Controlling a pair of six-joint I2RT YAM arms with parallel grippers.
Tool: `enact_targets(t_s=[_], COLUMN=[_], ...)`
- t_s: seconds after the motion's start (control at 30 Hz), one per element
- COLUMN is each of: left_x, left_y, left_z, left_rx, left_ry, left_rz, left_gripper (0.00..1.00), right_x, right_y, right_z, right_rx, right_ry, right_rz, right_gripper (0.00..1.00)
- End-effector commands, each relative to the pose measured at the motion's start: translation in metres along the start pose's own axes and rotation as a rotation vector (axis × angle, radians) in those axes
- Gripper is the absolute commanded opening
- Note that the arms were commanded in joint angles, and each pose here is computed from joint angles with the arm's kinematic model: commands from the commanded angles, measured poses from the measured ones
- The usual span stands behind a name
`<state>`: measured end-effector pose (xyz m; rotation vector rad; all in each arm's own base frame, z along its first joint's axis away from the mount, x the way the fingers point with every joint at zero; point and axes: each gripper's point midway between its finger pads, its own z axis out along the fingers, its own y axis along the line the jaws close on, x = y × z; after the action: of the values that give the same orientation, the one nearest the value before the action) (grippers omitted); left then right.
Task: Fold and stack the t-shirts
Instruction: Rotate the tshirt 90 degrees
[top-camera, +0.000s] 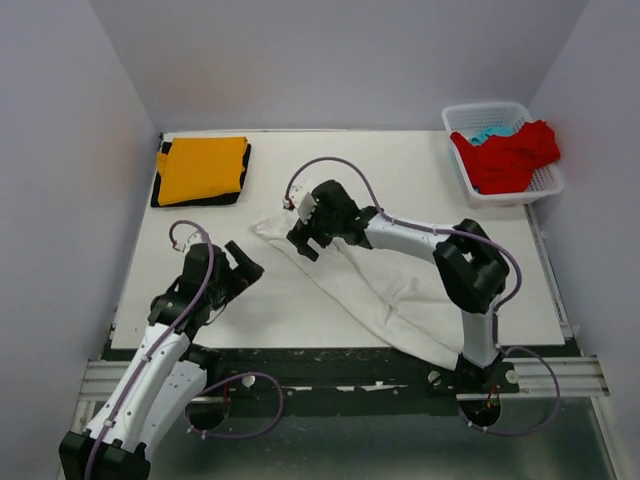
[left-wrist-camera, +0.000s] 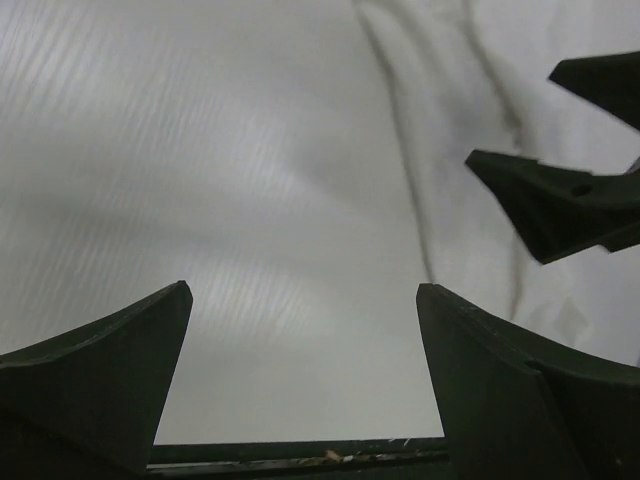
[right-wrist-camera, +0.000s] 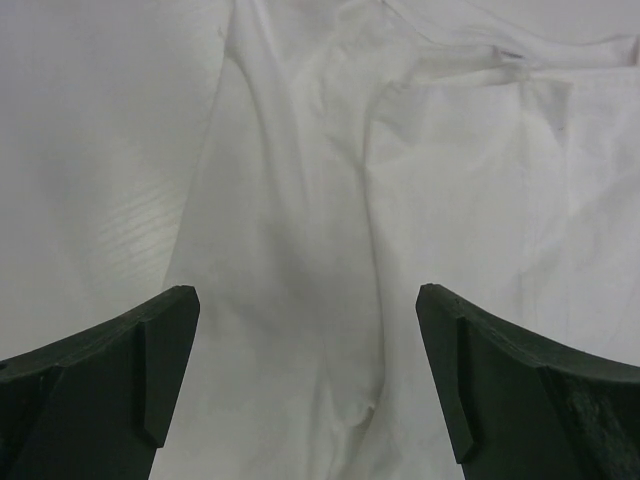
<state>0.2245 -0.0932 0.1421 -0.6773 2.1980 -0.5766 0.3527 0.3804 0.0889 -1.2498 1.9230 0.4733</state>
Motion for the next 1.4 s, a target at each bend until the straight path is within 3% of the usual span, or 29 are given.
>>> enact_targets(t_s=[0.0,0.3,0.47,0.7,0.87,1.13,1.37], left_x=[0.027,0.022,0.018,0.016,0.026,0.058,0.095], left_y=[0.036,0.036,0.035,0.021,0.003,-0.04,-0.071], left_z=[-0.003,-0.002,0.008,0.024,0.038,0.052,0.048], left_rx=[-0.066,-0.058,-0.072,-0.043,0.025,0.236,0.315], left_ry=[0.011,-0.016,-0.013,0.015,0.11,0.304,0.421], left_rz=[-0.082,-0.048,-0.017,0.025,0.071,0.131,0.238], left_gripper=[0.98,0.98,0.99,0.98,0.99,0.99,0.99], right_x=[0.03,0.061,0.071,0.107,0.138,0.115,0.003], right_y=[-0.015,-0.07,-0.132,-0.23,-0.259,-0.267,-0.29], right_z=[0.028,0.086,0.113,0.091,0.062,0.067,0.005], right_rx=[0.053,0.369,0.479,0.723,0.818,0.697,0.681], right_ry=[0.131,0.228,0.19,0.133,0.128,0.091,-0.114], right_rz=[-0.04,0.279,0.707,1.084,1.165,1.059,0.924], right_gripper=[1.0,1.0,1.0,1.0,1.0,1.0,1.0])
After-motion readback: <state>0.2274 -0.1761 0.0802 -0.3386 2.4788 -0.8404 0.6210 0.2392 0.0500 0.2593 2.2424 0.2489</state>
